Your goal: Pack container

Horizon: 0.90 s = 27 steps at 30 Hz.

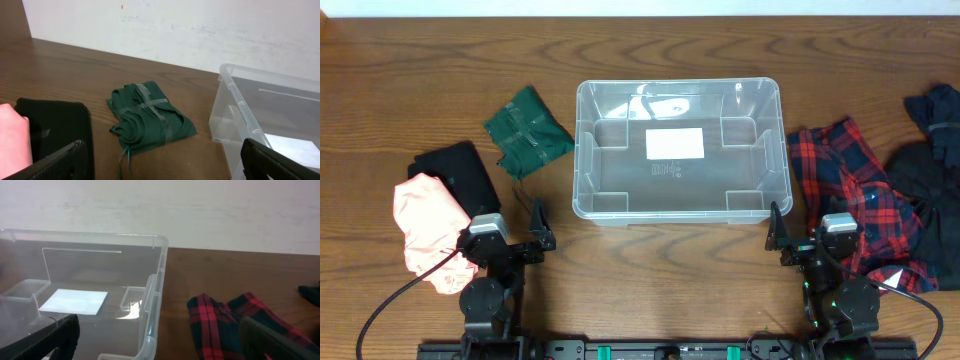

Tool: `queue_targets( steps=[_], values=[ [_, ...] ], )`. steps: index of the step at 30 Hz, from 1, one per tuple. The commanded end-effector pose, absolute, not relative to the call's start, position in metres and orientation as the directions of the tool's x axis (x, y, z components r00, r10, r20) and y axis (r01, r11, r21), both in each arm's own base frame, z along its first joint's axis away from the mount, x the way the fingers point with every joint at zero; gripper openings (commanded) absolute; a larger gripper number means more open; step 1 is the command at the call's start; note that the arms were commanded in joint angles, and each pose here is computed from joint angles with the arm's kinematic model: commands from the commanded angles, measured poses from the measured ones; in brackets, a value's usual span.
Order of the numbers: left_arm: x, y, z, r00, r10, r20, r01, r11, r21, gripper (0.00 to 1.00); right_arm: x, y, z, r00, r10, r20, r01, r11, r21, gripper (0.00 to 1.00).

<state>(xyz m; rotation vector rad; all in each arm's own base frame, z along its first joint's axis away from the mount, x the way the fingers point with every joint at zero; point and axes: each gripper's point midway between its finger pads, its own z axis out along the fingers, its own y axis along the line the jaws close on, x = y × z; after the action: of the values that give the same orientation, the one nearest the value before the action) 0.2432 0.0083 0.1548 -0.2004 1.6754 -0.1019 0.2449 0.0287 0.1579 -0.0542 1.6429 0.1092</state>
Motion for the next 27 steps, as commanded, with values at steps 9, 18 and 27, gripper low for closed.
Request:
queue_targets(
  steps=[9, 18, 27],
  values=[
    [0.243, 0.008, 0.145, -0.126, -0.293, -0.948, -0.091, 0.955, -0.283, 0.98, 0.243, 0.025, 0.172, -0.051, 0.098, -0.994, -0.085, 0.991, 0.102, 0.99],
    [0.240, 0.007, 0.208, -0.244, -0.294, -0.924, -0.115, 0.955, -0.273, 0.98, 0.231, -0.005, 0.227, -0.147, 0.082, -0.986, 0.088, 0.994, 0.069, 0.99],
    [0.254, 0.006, 0.224, -0.587, -0.291, -0.756, -0.211, 0.956, -0.204, 0.98, 0.251, -0.028, 0.261, -0.501, 0.031, -0.865, 0.213, 0.973, -0.088, 0.99]
  ],
)
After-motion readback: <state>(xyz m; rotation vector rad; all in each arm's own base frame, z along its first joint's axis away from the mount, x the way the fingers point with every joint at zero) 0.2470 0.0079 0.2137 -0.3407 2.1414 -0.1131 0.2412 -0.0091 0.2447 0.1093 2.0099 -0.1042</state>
